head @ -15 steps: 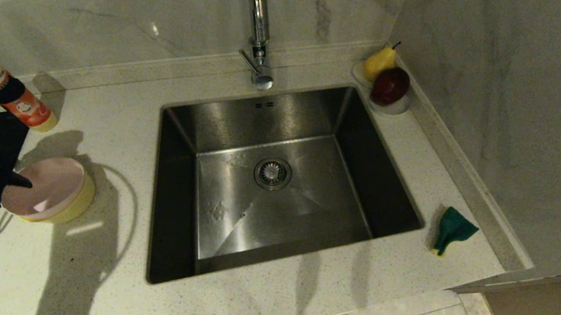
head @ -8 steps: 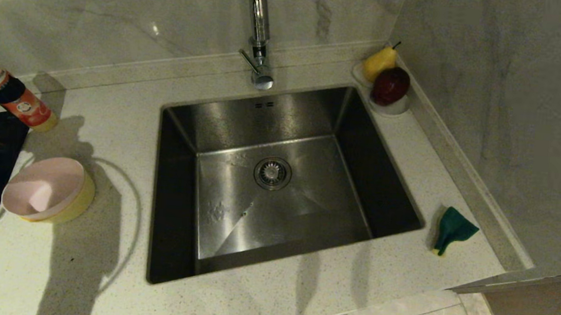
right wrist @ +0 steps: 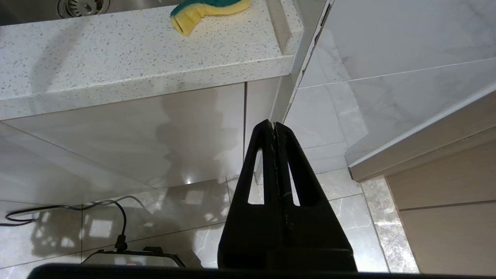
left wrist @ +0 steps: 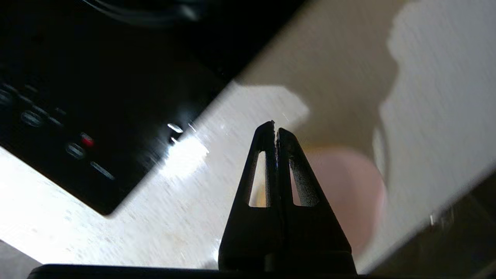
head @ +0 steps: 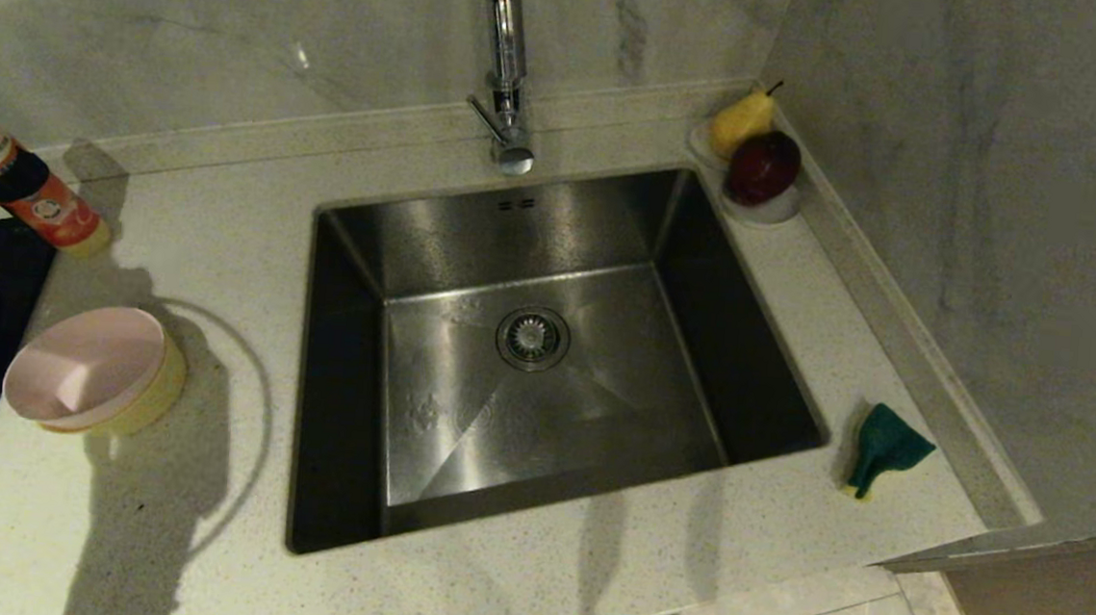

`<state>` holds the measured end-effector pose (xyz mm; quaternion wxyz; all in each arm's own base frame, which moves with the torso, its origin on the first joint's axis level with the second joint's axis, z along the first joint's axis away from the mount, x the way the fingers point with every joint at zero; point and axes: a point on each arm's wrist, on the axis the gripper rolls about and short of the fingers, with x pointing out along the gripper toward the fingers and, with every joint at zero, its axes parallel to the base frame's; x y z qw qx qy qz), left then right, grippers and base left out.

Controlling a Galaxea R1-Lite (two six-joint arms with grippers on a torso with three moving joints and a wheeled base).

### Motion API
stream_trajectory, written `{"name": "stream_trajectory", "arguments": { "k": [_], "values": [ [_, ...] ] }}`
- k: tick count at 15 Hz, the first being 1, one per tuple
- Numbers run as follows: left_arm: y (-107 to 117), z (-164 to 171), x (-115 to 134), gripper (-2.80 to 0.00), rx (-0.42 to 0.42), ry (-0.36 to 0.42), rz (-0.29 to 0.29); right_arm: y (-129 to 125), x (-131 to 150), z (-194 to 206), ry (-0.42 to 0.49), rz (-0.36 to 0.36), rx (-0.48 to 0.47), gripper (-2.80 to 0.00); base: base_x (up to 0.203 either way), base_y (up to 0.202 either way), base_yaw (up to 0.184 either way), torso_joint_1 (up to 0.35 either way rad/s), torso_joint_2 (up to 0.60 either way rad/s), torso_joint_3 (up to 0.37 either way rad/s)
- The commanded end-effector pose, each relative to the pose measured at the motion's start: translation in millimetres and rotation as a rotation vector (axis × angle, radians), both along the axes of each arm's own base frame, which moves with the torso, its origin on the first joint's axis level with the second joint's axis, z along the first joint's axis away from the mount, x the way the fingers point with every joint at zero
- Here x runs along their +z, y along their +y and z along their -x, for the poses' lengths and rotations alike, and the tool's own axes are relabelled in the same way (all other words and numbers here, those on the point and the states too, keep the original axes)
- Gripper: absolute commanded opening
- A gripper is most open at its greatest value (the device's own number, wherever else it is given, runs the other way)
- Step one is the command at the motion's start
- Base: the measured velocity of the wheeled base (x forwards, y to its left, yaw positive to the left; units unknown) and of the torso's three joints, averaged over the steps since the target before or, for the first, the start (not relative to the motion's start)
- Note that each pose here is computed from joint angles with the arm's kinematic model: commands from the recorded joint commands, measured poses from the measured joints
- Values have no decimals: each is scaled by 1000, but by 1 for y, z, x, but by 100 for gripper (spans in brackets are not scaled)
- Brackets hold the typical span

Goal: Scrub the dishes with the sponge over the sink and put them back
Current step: Place the bowl on the bowl

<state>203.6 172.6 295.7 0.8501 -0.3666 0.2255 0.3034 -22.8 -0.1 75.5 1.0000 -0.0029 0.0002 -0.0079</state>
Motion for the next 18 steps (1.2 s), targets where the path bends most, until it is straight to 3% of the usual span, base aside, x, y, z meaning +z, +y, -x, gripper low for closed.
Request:
{"name": "stream_trajectory", "arguments": {
  "k": [1,5,6,10,18],
  "values": [
    [31,-6,-13,-280,66,31,33,0,0,0,1,0,0,-280,0,0,0,0,0,0],
    [69,-7,-16,-280,150,25,44,0,0,0,1,0,-1,-280,0,0,0,0,0,0],
    [73,-7,-15,0,158,27,53,0,0,0,0,0,0,-280,0,0,0,0,0,0],
    [96,-15,-20,0,210,16,131,0,0,0,1,0,0,-280,0,0,0,0,0,0],
    [141,-16,-42,0,298,15,175,0,0,0,1,0,0,-280,0,0,0,0,0,0]
  ]
}}
